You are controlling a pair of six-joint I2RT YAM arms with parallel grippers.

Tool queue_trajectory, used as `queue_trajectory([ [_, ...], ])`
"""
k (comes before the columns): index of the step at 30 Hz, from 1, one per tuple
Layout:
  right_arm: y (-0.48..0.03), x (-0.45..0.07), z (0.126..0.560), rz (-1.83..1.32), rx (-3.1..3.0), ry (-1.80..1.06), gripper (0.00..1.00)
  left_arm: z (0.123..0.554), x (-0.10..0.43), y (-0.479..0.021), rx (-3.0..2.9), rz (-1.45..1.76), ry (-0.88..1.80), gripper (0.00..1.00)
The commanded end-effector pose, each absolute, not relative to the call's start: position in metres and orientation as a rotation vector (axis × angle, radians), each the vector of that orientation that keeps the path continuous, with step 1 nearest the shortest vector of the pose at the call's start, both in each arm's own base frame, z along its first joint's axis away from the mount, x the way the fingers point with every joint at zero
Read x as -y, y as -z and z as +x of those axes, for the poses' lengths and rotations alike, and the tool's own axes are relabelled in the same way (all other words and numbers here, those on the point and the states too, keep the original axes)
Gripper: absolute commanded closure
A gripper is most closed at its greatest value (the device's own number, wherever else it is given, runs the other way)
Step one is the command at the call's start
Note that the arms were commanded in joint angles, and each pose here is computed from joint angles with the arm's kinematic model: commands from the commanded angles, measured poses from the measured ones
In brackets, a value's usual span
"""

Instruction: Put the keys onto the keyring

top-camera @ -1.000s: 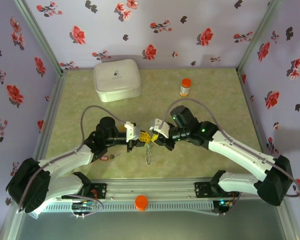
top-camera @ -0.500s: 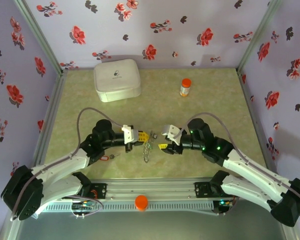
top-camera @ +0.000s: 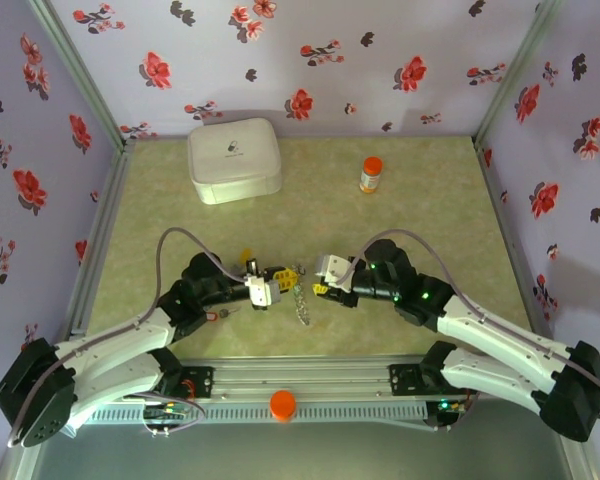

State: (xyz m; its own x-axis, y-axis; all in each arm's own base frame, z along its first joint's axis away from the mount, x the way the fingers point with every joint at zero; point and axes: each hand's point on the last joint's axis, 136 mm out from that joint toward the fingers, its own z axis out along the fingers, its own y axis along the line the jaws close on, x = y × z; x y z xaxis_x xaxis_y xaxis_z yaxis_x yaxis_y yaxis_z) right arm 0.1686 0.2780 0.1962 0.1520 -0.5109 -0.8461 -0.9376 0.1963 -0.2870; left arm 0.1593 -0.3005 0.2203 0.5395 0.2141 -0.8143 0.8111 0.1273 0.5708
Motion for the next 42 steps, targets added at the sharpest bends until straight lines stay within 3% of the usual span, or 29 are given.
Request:
queue_trajectory([
  [1, -0.211, -0.279, 0.176, -1.437, -1.424, -0.482, 0.64, 0.165, 0.297, -0.240, -0.856, 1.388, 0.411, 1.00],
  [20, -0.217, -0.276, 0.187, -1.378, -1.441, -0.427, 0.65, 0.178, 0.281, -0.245, -0.943, 1.323, 0.314, 1.00],
  [27, -0.220, -0.272, 0.202, -1.274, -1.514, -0.395, 0.64, 0.218, 0.257, -0.253, -1.249, 1.017, 0.309, 1.00],
  [36, -0.215, -0.284, 0.209, -0.948, -1.783, -0.641, 0.65, 0.248, 0.214, -0.261, -1.443, 0.622, 0.340, 1.00],
  [42, -0.181, -0.320, 0.187, -1.093, -1.812, -0.698, 0.65, 0.285, 0.152, -0.251, -1.617, 0.323, 0.253, 1.00],
])
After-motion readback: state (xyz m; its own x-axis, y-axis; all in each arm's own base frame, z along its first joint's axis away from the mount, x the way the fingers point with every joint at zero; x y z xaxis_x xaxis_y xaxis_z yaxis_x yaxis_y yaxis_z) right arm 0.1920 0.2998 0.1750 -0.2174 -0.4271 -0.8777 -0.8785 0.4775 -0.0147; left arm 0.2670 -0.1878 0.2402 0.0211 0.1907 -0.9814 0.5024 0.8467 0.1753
